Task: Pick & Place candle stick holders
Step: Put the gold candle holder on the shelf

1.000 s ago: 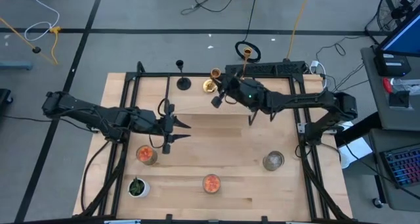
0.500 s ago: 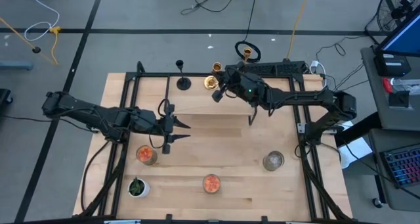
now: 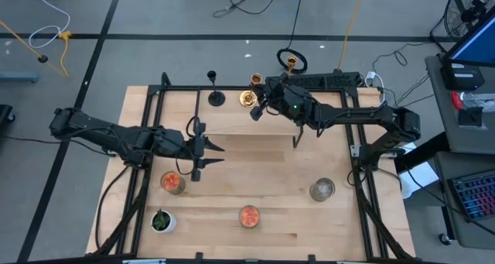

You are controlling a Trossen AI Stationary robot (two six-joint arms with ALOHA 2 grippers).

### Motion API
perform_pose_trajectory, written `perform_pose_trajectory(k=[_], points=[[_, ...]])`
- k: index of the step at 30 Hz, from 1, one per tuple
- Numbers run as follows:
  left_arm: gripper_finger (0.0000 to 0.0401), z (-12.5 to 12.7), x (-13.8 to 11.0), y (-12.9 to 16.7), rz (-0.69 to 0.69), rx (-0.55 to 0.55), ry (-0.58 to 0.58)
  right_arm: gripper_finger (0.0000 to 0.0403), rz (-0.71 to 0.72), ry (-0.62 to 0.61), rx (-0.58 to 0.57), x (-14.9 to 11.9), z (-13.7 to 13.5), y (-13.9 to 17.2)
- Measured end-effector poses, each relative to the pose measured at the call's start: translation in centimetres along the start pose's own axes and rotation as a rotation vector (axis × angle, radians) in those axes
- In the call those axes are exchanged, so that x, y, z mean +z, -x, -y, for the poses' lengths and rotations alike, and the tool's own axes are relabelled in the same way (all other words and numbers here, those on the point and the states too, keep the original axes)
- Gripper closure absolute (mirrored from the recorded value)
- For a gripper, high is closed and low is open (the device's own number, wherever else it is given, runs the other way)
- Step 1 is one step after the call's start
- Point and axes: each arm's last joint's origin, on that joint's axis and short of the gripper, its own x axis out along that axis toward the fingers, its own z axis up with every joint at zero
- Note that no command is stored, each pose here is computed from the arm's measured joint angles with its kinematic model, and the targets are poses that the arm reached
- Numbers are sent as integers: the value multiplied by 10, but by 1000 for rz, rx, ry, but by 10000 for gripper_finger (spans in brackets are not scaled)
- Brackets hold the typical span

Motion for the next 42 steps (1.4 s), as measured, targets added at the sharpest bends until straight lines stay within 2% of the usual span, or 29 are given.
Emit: perform_pose_trajectory(k=[5,13,16,22,32,42], points=[[256,0,0,0,0,0,0,386,-18,3,-4,5,2,-1],[256,0,0,0,1,0,1,388,-135,2,-24,23,13,-5],[256,0,0,0,1,0,1,388,-146,-36,-19,24,17,-7],[256,0,0,0,2,0,1,388,-158,-135,68,23,27,-11],[256,0,0,0,2,0,1,386,-162,-131,56,21,31,-14],[256,0,0,0,2,0,4,353,-161,-78,62,21,30,-14]])
